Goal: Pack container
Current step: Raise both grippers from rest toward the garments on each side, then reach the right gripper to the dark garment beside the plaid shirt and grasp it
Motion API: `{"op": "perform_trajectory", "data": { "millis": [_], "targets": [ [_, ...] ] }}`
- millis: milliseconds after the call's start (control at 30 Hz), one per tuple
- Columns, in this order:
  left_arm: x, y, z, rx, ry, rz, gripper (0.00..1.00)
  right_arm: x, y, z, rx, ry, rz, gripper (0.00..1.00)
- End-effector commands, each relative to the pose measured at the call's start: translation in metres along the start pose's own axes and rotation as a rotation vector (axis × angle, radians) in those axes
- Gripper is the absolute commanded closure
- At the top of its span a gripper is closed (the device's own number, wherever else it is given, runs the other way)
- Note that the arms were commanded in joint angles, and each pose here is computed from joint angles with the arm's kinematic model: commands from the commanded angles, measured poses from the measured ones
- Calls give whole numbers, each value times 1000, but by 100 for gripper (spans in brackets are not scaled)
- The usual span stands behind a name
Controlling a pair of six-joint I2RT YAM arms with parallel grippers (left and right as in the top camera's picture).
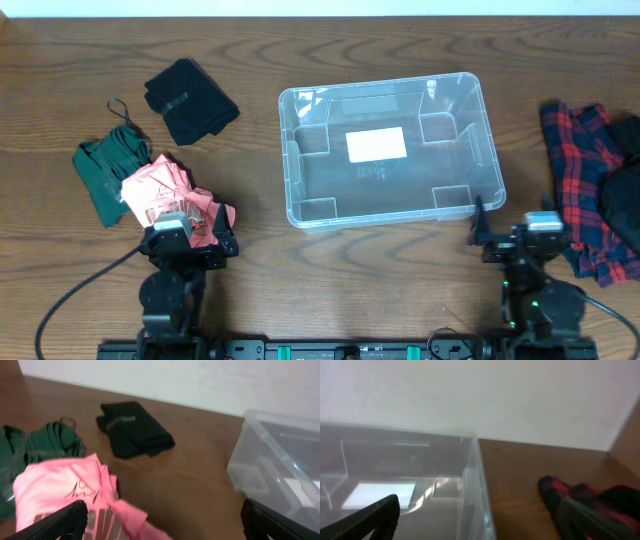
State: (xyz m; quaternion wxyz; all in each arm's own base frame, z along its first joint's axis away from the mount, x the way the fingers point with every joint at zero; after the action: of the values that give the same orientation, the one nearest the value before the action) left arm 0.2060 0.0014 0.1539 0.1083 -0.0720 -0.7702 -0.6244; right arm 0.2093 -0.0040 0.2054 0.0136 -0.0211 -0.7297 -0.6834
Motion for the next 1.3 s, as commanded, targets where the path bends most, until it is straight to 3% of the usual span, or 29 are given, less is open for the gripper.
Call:
{"op": "perform_trajectory", "data": {
  "millis": [0,333,533,667,767,1000,1267],
  "targets": [
    [15,44,-13,9,-27,-19,2,8,40,-13,-68,-77,-12,1],
    [10,108,-27,-3,31,236,2,-40,65,-33,-60,-157,450,1],
    [-4,110,-32,-7,46,404,2,-78,57,-61,-93,-175,817,1],
    [-10,104,-35,-2,25,442,2,-101,54,-89,-47,-263,930,1],
    [-13,104,-35,-2,27,446,2,-108,47,-125,12,-442,965,1],
    [-13,104,-35,-2,27,443,2,-103,-15,-199,-53,-644,1148,1],
    [-13,104,-35,-2,26,443,2,-120,-92,-243,-79,-677,1261,1]
  ]
}}
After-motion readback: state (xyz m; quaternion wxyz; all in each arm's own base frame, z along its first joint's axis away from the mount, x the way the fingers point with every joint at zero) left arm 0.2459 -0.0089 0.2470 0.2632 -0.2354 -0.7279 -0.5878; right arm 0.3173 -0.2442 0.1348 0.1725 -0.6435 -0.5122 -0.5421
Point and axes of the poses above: each gripper's point midway between its finger pads, its own x axis back along the fingers, its own z axis along the line the jaws close on, y = z × x, the point moved 3 cm from there along x, back along the fingers, and after that the axes turned 1 degree about x, right-handed, at the moved point
